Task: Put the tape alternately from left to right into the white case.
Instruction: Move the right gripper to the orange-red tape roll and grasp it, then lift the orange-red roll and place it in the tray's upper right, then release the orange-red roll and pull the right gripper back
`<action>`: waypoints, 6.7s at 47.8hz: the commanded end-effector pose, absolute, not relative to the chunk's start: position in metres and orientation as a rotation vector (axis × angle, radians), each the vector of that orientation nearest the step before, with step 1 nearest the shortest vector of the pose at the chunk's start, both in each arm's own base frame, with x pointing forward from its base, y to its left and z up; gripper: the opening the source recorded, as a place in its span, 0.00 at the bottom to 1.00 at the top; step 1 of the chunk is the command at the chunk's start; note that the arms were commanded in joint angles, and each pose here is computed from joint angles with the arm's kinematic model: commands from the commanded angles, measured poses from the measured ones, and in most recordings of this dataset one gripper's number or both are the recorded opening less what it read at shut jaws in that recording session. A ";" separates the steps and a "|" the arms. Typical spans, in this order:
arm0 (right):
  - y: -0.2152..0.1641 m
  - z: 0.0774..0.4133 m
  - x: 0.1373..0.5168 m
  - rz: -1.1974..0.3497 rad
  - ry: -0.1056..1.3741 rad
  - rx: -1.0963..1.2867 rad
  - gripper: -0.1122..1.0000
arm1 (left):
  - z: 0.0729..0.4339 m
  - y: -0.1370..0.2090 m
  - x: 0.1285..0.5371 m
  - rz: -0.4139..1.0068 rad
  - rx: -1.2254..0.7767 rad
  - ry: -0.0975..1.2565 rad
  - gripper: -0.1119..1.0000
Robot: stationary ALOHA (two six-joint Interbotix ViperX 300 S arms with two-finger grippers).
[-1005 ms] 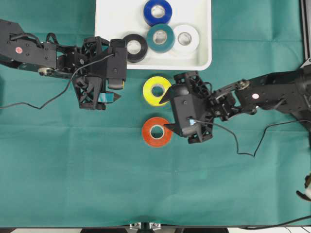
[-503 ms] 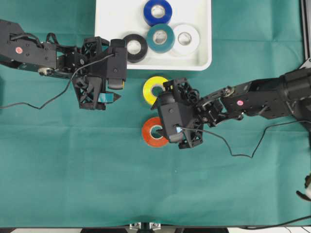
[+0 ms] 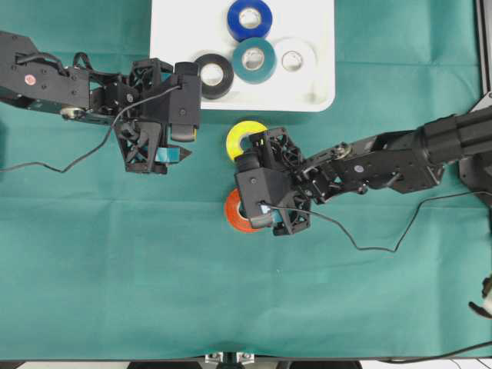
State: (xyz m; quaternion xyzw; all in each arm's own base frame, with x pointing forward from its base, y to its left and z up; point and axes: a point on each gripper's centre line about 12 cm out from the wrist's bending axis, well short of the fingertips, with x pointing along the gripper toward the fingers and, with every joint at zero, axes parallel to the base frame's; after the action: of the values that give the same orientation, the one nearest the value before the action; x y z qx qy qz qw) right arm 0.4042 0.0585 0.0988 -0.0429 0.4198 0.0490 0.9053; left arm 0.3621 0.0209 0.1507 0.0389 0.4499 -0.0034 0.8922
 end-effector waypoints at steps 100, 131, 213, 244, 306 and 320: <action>0.057 0.174 0.407 0.040 0.762 -0.136 0.34 | 0.153 0.019 0.356 -0.009 0.079 0.926 0.86; -0.005 0.181 0.386 -0.131 0.816 -0.120 0.34 | 0.152 0.012 0.355 -0.026 0.087 0.930 0.86; -0.194 0.176 0.317 -0.562 0.790 0.038 0.34 | 0.152 0.007 0.355 -0.026 0.066 0.928 0.86; -0.203 0.166 0.308 -0.590 0.818 0.059 0.40 | 0.153 0.007 0.357 -0.026 0.067 0.925 0.86; -0.148 0.173 0.296 -0.442 0.723 0.057 0.83 | 0.154 0.007 0.359 -0.027 0.069 0.917 0.86; -0.103 0.178 0.296 -0.292 0.651 0.036 0.83 | 0.154 0.007 0.360 -0.027 0.068 0.915 0.86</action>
State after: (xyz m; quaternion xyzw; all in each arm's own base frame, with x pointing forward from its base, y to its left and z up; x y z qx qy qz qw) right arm 0.2933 -0.1139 0.1673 0.0228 0.3408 -0.1611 0.9260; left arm 0.3586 0.0080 0.1463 0.0336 0.4549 -0.0129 0.8898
